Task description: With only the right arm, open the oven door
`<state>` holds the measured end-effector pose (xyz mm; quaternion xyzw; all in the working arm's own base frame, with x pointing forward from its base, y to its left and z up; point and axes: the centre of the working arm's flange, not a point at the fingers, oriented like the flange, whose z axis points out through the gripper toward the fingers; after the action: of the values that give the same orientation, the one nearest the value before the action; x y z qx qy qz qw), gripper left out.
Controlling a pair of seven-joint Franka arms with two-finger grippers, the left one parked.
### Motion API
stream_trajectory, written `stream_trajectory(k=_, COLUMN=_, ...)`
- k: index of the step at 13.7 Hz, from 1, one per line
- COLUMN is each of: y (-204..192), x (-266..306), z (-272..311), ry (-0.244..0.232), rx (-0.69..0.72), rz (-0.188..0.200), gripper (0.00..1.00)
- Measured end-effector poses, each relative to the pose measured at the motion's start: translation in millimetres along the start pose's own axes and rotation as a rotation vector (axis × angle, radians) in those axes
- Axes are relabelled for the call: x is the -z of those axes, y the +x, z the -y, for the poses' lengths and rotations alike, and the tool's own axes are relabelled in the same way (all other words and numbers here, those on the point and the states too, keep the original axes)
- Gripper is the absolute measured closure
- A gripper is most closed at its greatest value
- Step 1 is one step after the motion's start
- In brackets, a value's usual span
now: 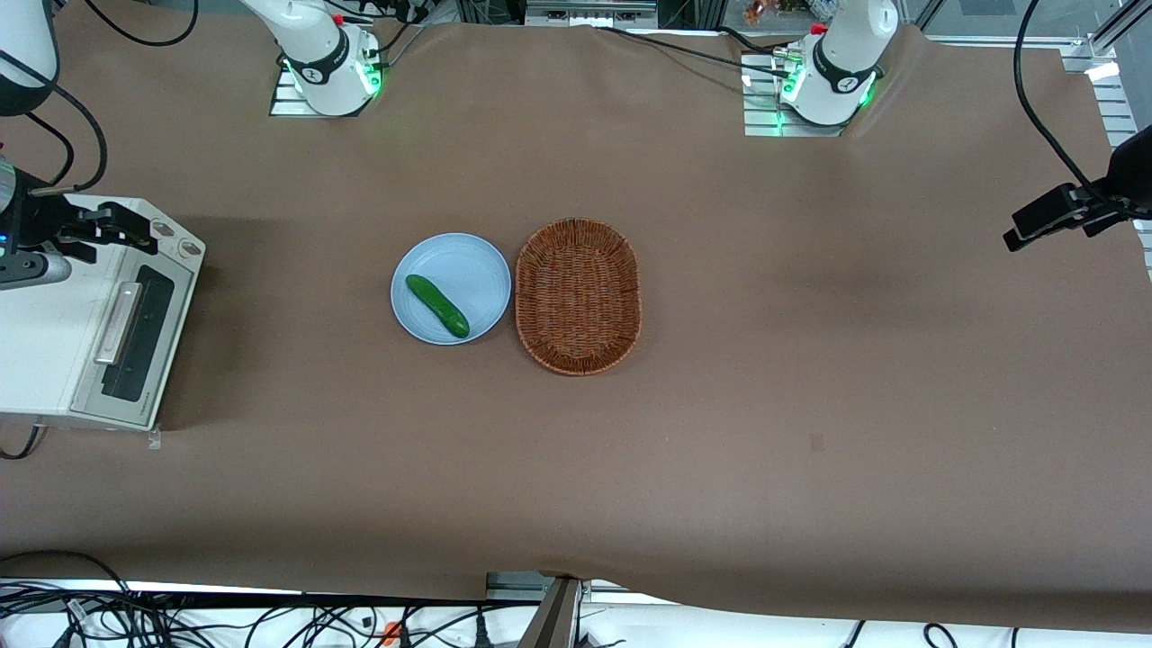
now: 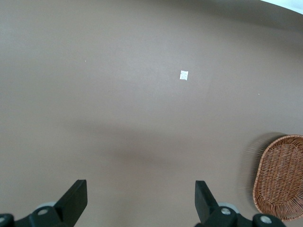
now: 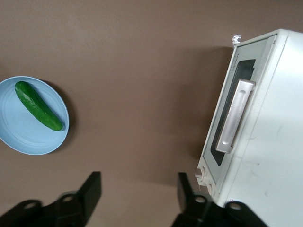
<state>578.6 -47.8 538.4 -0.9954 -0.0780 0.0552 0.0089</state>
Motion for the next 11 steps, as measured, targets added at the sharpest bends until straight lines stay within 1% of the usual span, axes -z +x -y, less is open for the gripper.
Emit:
stream_trajectory(k=1, y=-2, x=-1, z=0, ry=0.000, rx=0.000, rz=0.014, gripper=0.46)
stream_trajectory(k=2, y=-3, x=-1, z=-1, ry=-0.008, rx=0.000, rz=0.024, gripper=0.56)
stream_trajectory(k=3, y=-4, x=-1, z=-3, ry=-0.030, rx=0.002, rz=0.033, gripper=0.68)
stream_trajectory(k=4, y=-5, x=-1, z=-6, ry=-0.063, rx=0.005, rz=0.043, gripper=0.80)
stream_trajectory(k=5, y=-5, x=-1, z=-8, ry=-0.104, rx=0.011, rz=0.054, gripper=0.89)
stream_trajectory(k=6, y=-3, x=-3, z=-6, ry=-0.153, rx=0.019, rz=0.068, gripper=0.99)
stream_trajectory(k=8, y=6, x=-12, z=5, ry=-0.274, rx=0.013, rz=0.103, gripper=0.99)
stream_trajectory(k=9, y=15, x=-22, z=14, ry=-0.321, rx=0.009, rz=0.113, gripper=0.99)
stream_trajectory(k=10, y=27, x=-35, z=23, ry=-0.367, rx=0.010, rz=0.112, gripper=0.99)
stream_trajectory(k=11, y=41, x=-52, z=28, ry=-0.425, rx=0.016, rz=0.109, gripper=0.99)
